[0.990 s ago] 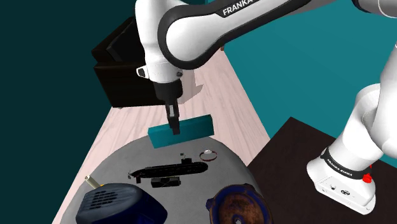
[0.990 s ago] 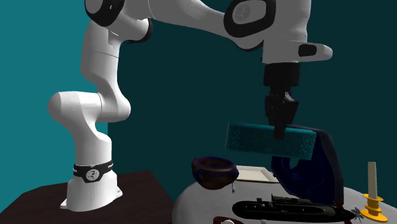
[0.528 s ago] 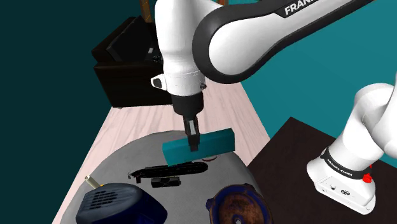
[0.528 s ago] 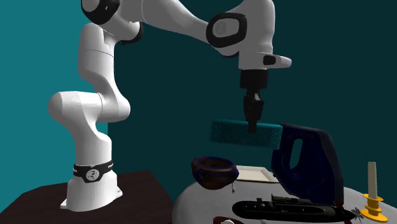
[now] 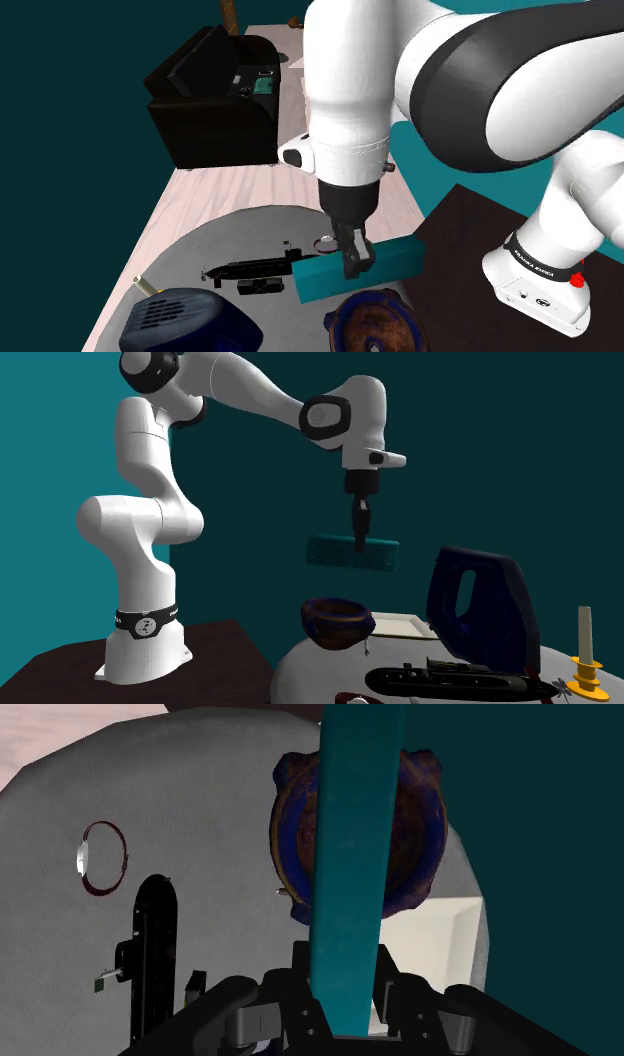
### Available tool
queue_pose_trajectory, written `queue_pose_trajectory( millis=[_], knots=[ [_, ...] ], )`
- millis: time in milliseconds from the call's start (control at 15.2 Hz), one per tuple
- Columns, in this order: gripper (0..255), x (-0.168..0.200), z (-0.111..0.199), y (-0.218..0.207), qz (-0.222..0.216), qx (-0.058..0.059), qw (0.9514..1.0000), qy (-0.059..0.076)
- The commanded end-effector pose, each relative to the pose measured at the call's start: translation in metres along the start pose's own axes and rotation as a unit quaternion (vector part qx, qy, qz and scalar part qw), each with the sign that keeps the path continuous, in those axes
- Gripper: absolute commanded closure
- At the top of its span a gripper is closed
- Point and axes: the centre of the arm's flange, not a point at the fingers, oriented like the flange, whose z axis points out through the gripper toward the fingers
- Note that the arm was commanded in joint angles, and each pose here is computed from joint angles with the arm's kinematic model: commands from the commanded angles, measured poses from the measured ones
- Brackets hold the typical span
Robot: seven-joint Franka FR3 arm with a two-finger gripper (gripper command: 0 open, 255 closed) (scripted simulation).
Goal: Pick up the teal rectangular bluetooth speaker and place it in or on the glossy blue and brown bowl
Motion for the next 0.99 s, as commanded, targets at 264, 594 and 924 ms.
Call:
queue_pose_trajectory(
  millis=[264,594,924],
  knots=[
    [255,-0.041,0.011,-0.064,0.001,0.0,1.0,0.0],
    [255,-0.04,0.037,-0.059,0.001,0.0,1.0,0.0],
    [255,-0.039,0.062,-0.054,0.001,0.0,1.0,0.0]
  ],
)
